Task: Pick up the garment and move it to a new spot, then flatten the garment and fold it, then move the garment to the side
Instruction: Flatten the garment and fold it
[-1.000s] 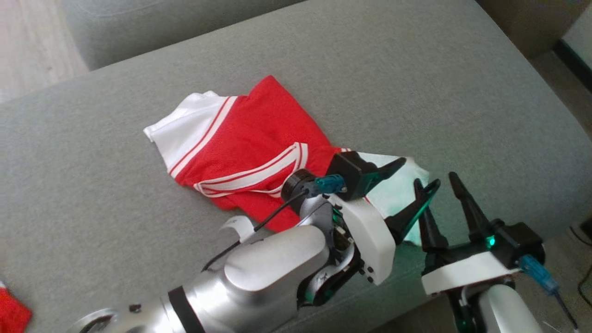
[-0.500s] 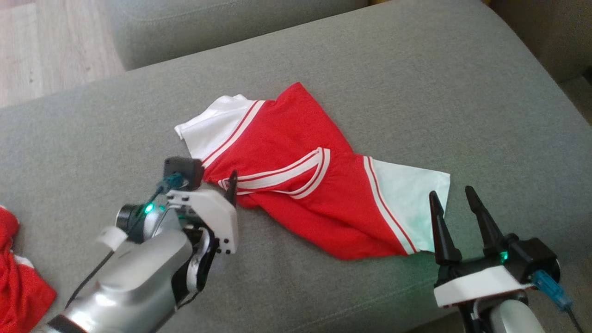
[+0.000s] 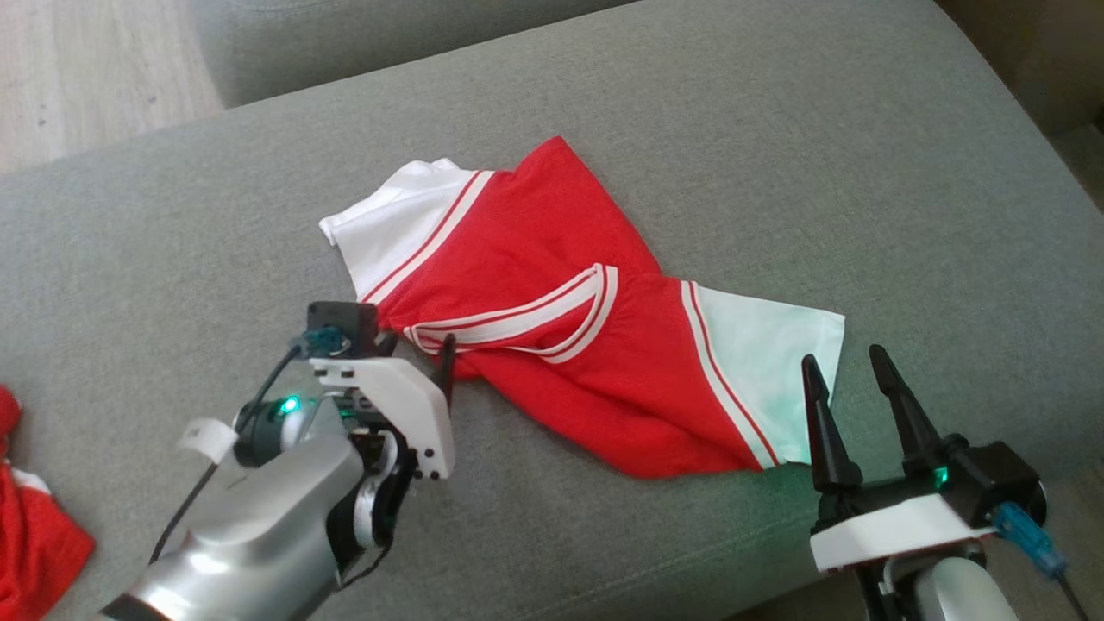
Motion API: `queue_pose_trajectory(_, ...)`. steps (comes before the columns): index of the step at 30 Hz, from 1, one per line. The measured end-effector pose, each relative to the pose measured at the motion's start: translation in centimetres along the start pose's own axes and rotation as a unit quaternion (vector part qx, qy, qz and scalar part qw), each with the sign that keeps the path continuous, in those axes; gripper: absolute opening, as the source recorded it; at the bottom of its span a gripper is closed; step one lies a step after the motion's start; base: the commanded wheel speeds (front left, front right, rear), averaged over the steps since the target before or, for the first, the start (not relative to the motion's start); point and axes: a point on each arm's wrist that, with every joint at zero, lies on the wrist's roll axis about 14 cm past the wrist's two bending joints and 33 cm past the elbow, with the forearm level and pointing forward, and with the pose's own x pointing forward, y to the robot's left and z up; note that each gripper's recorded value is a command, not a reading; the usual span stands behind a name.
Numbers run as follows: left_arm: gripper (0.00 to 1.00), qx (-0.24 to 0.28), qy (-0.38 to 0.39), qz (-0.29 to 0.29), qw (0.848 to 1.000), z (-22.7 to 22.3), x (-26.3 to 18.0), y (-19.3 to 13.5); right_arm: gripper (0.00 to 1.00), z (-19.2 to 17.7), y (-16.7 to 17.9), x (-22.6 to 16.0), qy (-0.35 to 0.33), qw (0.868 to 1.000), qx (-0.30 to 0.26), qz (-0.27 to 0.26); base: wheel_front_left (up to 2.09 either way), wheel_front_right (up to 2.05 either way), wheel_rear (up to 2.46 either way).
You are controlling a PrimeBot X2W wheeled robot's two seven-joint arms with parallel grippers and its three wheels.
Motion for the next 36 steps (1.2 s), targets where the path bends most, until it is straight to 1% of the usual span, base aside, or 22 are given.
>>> queue_pose_trajectory(5, 1.00, -0.001, 0.022, 0.017, 1.000, -1.1, 0.6, 0.9, 1.00, -0.1, -0.2, -0.2, 0.002, 1.000, 0.000, -0.004, 0.00, 0.00, 0.00)
queue_pose_trajectory(6, 0.71, -0.001, 0.025, 0.018, 1.000, -1.3, 0.7, 0.9, 1.00, -0.1, -0.2, -0.2, 0.003, 1.000, 0.000, -0.004, 0.00, 0.00, 0.00)
queue_pose_trajectory(7, 0.31, -0.003, 0.030, 0.015, 0.999, -1.5, 0.9, 0.8, 1.00, -0.2, -0.2, -0.3, 0.004, 1.000, 0.000, -0.005, 0.00, 0.00, 0.00)
queue_pose_trajectory(8, 0.00, -0.003, 0.032, 0.010, 0.999, -1.7, 1.0, 0.6, 1.00, -0.2, -0.3, -0.3, 0.005, 1.000, -0.001, -0.006, 0.00, 0.00, 0.00)
queue_pose_trajectory(12, 0.00, -0.008, 0.014, -0.005, 1.000, -0.6, 1.5, -0.3, 1.00, -0.3, -0.6, -0.4, 0.005, 1.000, -0.001, -0.011, 0.00, 0.00, 0.00)
queue_pose_trajectory(15, 0.00, 0.006, -0.021, -0.013, 1.000, 2.3, 2.3, -0.8, 1.00, -0.2, -0.8, -0.6, 0.004, 1.000, -0.001, -0.014, 0.00, 0.00, 0.00)
queue_pose_trajectory(17, 0.00, 0.013, -0.049, -0.026, 0.998, 4.9, 2.9, -1.9, 1.00, -0.1, -0.9, -0.8, 0.003, 1.000, -0.002, -0.017, 0.00, 0.00, 0.00)
queue_pose_trajectory(22, 0.00, 0.046, -0.102, -0.073, 0.991, 10.9, 4.4, -5.9, 1.00, 0.1, -1.3, -0.9, 0.001, 1.000, 0.001, -0.025, 0.00, 0.00, 0.00)
queue_pose_trajectory(25, 0.00, 0.065, -0.112, -0.101, 0.986, 13.3, 5.6, -8.3, 1.00, 0.5, -1.7, -0.8, -0.004, 0.999, 0.002, -0.033, 0.00, 0.00, 0.00)
queue_pose_trajectory(28, 0.00, 0.088, -0.122, -0.125, 0.981, 14.7, 6.7, -10.7, 1.00, 0.4, -2.6, -1.5, -0.001, 0.999, 0.003, -0.049, 0.00, 0.00, 0.00)
queue_pose_trajectory(31, 0.00, 0.108, -0.143, -0.160, 0.971, 15.7, 7.3, -14.0, 1.00, 0.2, -3.4, -2.5, 0.003, 0.998, 0.009, -0.069, 0.00, 0.00, 0.00)
queue_pose_trajectory(33, 0.00, 0.123, -0.162, -0.192, 0.960, 16.5, 7.4, -16.8, 1.00, 0.2, -4.1, -3.1, 0.003, 0.996, 0.016, -0.084, 0.00, 0.00, 0.00)
queue_pose_trajectory(36, 0.00, 0.125, -0.198, -0.232, 0.944, 17.6, 7.2, -19.9, 1.00, 0.1, -5.0, -4.1, 0.005, 0.994, 0.021, -0.105, 0.00, 0.00, 0.00)
